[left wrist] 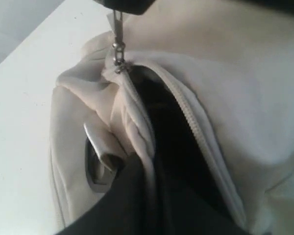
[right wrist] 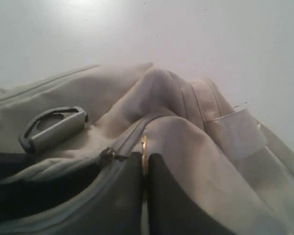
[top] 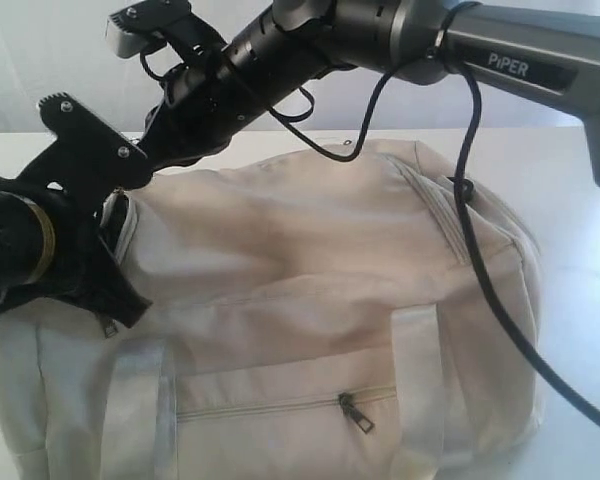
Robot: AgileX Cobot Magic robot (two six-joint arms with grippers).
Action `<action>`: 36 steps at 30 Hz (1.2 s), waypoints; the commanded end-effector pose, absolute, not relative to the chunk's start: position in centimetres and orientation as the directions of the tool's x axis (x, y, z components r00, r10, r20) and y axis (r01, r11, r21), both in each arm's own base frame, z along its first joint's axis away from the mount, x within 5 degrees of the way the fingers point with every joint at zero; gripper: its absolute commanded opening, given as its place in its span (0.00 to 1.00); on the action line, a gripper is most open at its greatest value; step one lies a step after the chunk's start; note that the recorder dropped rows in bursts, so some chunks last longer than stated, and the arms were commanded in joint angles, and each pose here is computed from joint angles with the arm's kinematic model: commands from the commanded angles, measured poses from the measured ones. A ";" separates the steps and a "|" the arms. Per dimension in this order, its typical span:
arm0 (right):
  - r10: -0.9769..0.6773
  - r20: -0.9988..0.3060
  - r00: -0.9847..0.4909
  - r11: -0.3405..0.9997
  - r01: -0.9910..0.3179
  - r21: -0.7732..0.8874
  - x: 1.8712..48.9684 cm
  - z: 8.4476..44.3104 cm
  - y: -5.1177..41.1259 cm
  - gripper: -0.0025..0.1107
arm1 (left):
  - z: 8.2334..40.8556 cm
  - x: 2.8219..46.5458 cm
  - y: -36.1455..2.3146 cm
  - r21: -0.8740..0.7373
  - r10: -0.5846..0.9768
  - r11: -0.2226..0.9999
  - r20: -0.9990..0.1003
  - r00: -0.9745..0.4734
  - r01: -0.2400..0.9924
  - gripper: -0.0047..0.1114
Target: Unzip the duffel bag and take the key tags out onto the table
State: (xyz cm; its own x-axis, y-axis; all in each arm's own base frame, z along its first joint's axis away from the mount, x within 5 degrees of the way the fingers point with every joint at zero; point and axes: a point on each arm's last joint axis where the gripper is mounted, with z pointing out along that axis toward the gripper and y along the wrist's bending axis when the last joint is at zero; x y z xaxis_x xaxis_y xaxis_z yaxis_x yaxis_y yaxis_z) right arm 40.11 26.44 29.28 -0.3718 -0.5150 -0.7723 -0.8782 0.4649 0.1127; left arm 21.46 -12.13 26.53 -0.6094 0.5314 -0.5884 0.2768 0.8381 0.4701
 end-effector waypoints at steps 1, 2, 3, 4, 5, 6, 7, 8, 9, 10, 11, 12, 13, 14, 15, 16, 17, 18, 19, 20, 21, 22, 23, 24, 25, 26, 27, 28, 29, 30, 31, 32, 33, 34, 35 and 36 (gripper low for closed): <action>-0.493 -0.797 -0.348 0.487 -0.870 0.079 40.5 30.2 26.0 0.02 | 26.1 20.2 -11.8 0.424 0.538 0.836 -0.513 -0.668 0.348 0.04; -0.489 -0.801 -0.345 0.491 -0.868 0.073 40.5 30.3 26.0 0.02 | 26.3 19.9 -11.8 0.406 0.535 0.840 -0.510 -0.674 0.360 0.04; -0.485 -0.805 -0.343 0.496 -0.865 0.069 40.6 30.3 26.0 0.02 | 26.5 19.6 -11.7 0.394 0.540 0.839 -0.509 -0.671 0.377 0.04; -0.480 -0.809 -0.341 0.503 -0.862 0.065 40.7 30.3 26.0 0.02 | 26.8 19.3 -11.6 0.383 0.540 0.840 -0.515 -0.666 0.385 0.04; -0.475 -0.812 -0.339 0.510 -0.858 0.060 40.9 30.2 26.0 0.02 | 27.1 19.1 -11.5 0.376 0.538 0.842 -0.523 -0.661 0.388 0.04; -0.471 -0.815 -0.338 0.516 -0.855 0.057 41.0 30.1 26.0 0.02 | 27.5 18.8 -11.3 0.369 0.536 0.844 -0.534 -0.654 0.390 0.04; -0.466 -0.818 -0.338 0.523 -0.851 0.053 41.2 30.0 26.0 0.02 | 27.9 18.6 -11.1 0.366 0.533 0.846 -0.543 -0.649 0.388 0.04; -0.462 -0.819 -0.339 0.530 -0.846 0.051 41.4 29.8 26.1 0.02 | 28.2 18.3 -10.8 0.369 0.536 0.844 -0.544 -0.645 0.390 0.04; -0.457 -0.823 -0.337 0.538 -0.842 0.046 41.5 29.7 26.1 0.02 | 28.5 18.1 -10.5 0.368 0.530 0.848 -0.549 -0.647 0.382 0.04; -0.456 -0.824 -0.336 0.545 -0.838 0.041 41.7 29.4 26.1 0.02 | 28.8 17.8 -10.2 0.370 0.523 0.851 -0.550 -0.651 0.371 0.04; -0.444 -0.832 -0.333 0.562 -0.826 0.031 42.1 29.2 26.1 0.02 | 29.2 17.3 -9.7 0.381 0.529 0.847 -0.540 -0.655 0.370 0.04; -0.437 -0.837 -0.329 0.571 -0.821 0.025 42.2 29.2 26.1 0.02 | 29.3 17.1 -9.4 0.387 0.530 0.846 -0.534 -0.659 0.367 0.04; -0.425 -0.846 -0.322 0.586 -0.810 0.014 42.5 29.2 26.1 0.02 | 29.5 16.8 -9.1 0.397 0.533 0.843 -0.525 -0.664 0.363 0.04; -0.424 -0.848 -0.317 0.592 -0.806 0.005 42.6 29.2 26.0 0.02 | 29.7 16.7 -8.9 0.400 0.534 0.842 -0.524 -0.663 0.362 0.04; -0.416 -0.856 -0.307 0.605 -0.796 -0.009 42.8 29.3 25.9 0.02 | 29.7 16.5 -8.7 0.404 0.533 0.842 -0.519 -0.668 0.358 0.04; -0.417 -0.858 -0.302 0.609 -0.793 -0.017 42.9 29.4 25.9 0.02 | 29.6 16.4 -8.6 0.406 0.535 0.840 -0.516 -0.669 0.359 0.04; -0.426 -0.857 -0.290 0.613 -0.790 -0.037 43.0 29.4 25.8 0.02 | 29.5 16.3 -8.5 0.408 0.536 0.839 -0.512 -0.671 0.359 0.04; -0.440 -0.854 -0.278 0.613 -0.787 -0.060 43.1 29.3 25.7 0.02 | 29.2 16.3 -8.5 0.410 0.539 0.837 -0.504 -0.674 0.362 0.04; -0.446 -0.851 -0.276 0.618 -0.783 -0.070 43.2 29.3 25.6 0.02 | 29.0 16.2 -8.4 0.413 0.542 0.834 -0.497 -0.678 0.365 0.04; -0.461 -0.844 -0.276 0.627 -0.774 -0.089 43.3 29.2 25.4 0.02 | 28.4 16.0 -8.3 0.419 0.548 0.829 -0.479 -0.685 0.371 0.04; -0.473 -0.835 -0.280 0.637 -0.764 -0.104 43.4 29.1 25.3 0.02 | 27.9 16.0 -8.3 0.414 0.551 0.828 -0.479 -0.683 0.378 0.04; -0.484 -0.827 -0.285 0.645 -0.755 -0.117 43.5 29.0 25.1 0.02 | 27.6 15.9 -8.2 0.414 0.552 0.827 -0.475 -0.685 0.380 0.04; -0.503 -0.813 -0.294 0.658 -0.740 -0.140 43.6 28.9 24.8 0.02 | 27.3 15.8 -8.2 0.416 0.554 0.826 -0.468 -0.689 0.382 0.04; -0.512 -0.806 -0.298 0.664 -0.732 -0.151 43.7 28.8 24.7 0.02 | 27.2 15.8 -8.1 0.416 0.554 0.826 -0.465 -0.691 0.382 0.04; -0.522 -0.796 -0.307 0.676 -0.718 -0.166 43.8 28.7 24.4 0.02 | 27.2 15.8 -8.1 0.424 0.558 0.822 -0.464 -0.688 0.381 0.04; -0.524 -0.792 -0.313 0.683 -0.711 -0.170 43.9 28.7 24.2 0.02 | 27.2 15.9 -8.1 0.428 0.560 0.820 -0.464 -0.686 0.380 0.04; -0.515 -0.788 -0.337 0.697 -0.699 -0.156 44.1 28.6 23.8 0.02 | 27.3 15.9 -8.0 0.436 0.560 0.819 -0.467 -0.684 0.373 0.04; -0.497 -0.789 -0.362 0.714 -0.687 -0.134 44.2 28.6 23.4 0.02 | 27.3 15.9 -8.0 0.435 0.554 0.823 -0.472 -0.686 0.365 0.04; -0.471 -0.788 -0.397 0.739 -0.665 -0.107 44.5 28.5 22.7 0.02 | 27.3 16.0 -8.0 0.438 0.554 0.822 -0.473 -0.685 0.363 0.04; -0.462 -0.786 -0.412 0.748 -0.657 -0.095 44.7 28.5 22.4 0.02 | 27.3 16.0 -8.0 0.438 0.554 0.822 -0.473 -0.685 0.363 0.04; -0.459 -0.782 -0.423 0.753 -0.651 -0.089 44.8 28.4 22.0 0.02 | 27.3 16.0 -8.0 0.438 0.554 0.822 -0.473 -0.685 0.363 0.04; -0.458 -0.776 -0.435 0.757 -0.648 -0.084 44.9 28.4 21.6 0.02 | 27.3 16.0 -8.0 0.438 0.554 0.822 -0.473 -0.685 0.363 0.04; -0.456 -0.772 -0.444 0.762 -0.643 -0.080 45.0 28.3 21.2 0.02 | 27.3 16.0 -8.0 0.439 0.555 0.822 -0.473 -0.684 0.363 0.04; -0.443 -0.768 -0.463 0.773 -0.630 -0.067 45.2 28.2 20.7 0.02 | 27.3 16.0 -8.0 0.441 0.556 0.821 -0.473 -0.683 0.363 0.04; -0.442 -0.762 -0.472 0.777 -0.626 -0.063 45.3 28.2 20.3 0.02 | 27.4 16.0 -8.0 0.443 0.558 0.820 -0.473 -0.682 0.363 0.04; -0.444 -0.754 -0.484 0.779 -0.624 -0.058 45.4 28.1 20.0 0.02 | 27.4 16.0 -8.0 0.443 0.558 0.820 -0.473 -0.682 0.363 0.04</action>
